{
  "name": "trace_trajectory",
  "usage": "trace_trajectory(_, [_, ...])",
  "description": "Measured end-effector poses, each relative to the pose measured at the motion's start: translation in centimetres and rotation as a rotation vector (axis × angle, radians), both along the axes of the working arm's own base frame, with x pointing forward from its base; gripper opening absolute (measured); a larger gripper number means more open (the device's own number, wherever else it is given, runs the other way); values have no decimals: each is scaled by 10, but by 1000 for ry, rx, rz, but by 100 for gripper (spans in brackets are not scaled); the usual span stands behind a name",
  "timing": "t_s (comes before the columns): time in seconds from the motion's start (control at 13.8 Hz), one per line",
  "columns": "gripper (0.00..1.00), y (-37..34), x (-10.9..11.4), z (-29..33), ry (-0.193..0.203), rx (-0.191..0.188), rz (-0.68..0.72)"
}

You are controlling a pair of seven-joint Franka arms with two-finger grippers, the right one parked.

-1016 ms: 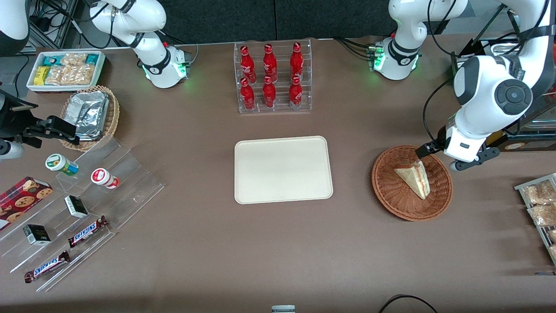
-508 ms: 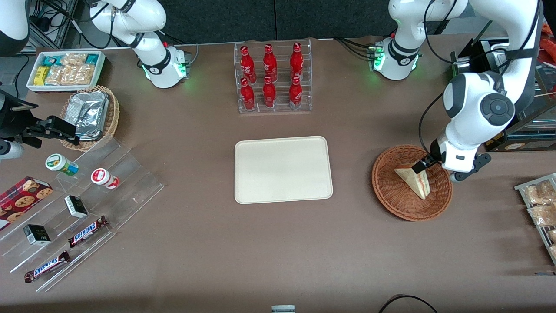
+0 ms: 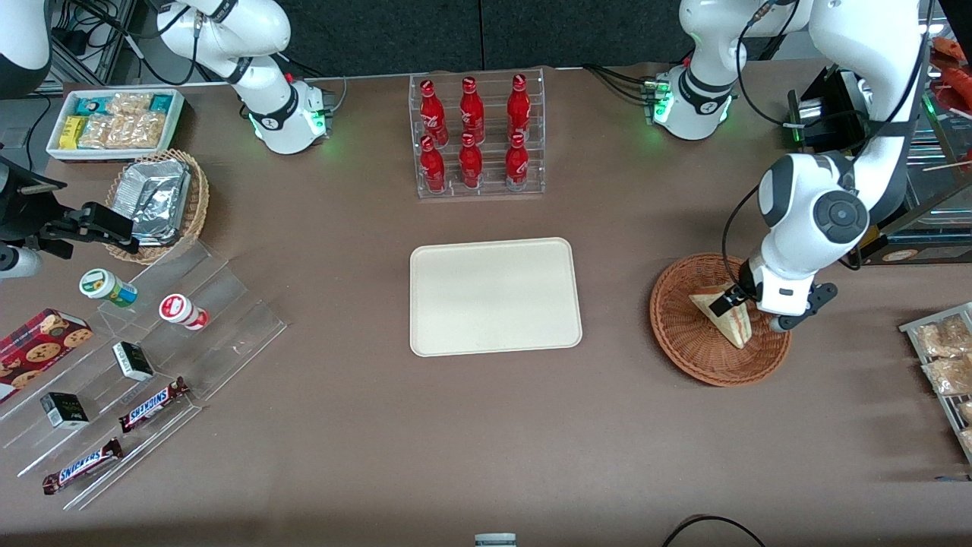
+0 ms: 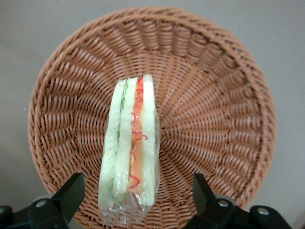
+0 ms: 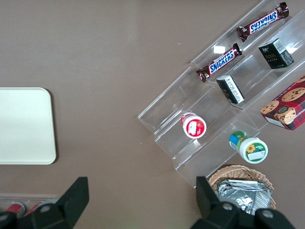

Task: Place sandwich from basket to tray
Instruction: 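Lower the open left gripper around the wrapped sandwich and close it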

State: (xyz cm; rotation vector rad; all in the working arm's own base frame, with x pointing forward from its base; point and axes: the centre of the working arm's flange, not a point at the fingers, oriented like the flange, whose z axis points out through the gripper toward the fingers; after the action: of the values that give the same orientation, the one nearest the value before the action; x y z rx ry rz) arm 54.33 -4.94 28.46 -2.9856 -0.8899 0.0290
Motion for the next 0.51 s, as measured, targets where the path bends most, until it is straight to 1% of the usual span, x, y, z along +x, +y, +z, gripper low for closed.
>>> trace_trajectory(0.36, [100,6,-1,-27,34,2,14])
trace_trajectory(0.44, [95,11,-1,-31,38,4,20])
trace_trajectory(0.51, [95,15,-1,-33,40,8,26])
